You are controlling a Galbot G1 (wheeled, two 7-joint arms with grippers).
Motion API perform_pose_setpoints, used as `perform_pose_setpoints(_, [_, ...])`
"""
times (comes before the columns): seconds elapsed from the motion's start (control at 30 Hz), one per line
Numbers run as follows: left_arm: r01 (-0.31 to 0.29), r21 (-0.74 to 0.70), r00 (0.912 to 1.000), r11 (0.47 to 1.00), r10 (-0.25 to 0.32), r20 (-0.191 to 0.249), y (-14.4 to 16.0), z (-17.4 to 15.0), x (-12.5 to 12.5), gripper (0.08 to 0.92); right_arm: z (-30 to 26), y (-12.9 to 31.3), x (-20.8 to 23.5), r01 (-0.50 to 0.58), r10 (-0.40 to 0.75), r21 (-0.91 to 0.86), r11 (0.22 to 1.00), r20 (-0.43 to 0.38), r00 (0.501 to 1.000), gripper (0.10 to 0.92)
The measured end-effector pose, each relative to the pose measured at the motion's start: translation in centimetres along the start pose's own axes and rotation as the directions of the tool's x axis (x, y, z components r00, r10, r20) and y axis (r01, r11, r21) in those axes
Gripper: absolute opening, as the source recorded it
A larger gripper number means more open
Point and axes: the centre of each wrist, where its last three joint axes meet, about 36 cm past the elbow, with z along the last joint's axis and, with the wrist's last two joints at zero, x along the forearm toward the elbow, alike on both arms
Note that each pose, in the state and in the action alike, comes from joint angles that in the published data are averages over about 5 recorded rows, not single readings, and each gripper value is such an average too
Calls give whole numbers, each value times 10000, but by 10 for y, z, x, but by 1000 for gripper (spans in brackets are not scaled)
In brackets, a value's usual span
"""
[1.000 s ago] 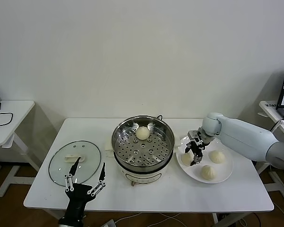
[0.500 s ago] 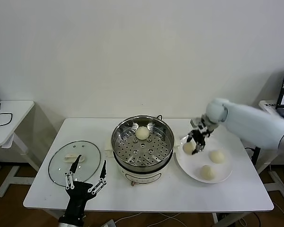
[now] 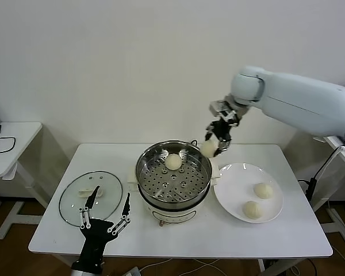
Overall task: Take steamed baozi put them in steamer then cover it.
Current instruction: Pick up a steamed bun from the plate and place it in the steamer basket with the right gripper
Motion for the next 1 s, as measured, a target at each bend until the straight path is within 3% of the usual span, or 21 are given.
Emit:
perform_pose_setpoints(0.43, [69, 23, 10000, 10000, -69, 39, -1, 2, -3, 823, -86, -13, -68, 223, -226, 226, 9995, 134, 9997, 664])
perform_pose_setpoints(1.0, [145, -27, 9999, 9999, -145, -37, 0, 6, -3, 823, -119, -17, -135, 24, -26, 43, 10000, 266, 9996, 669])
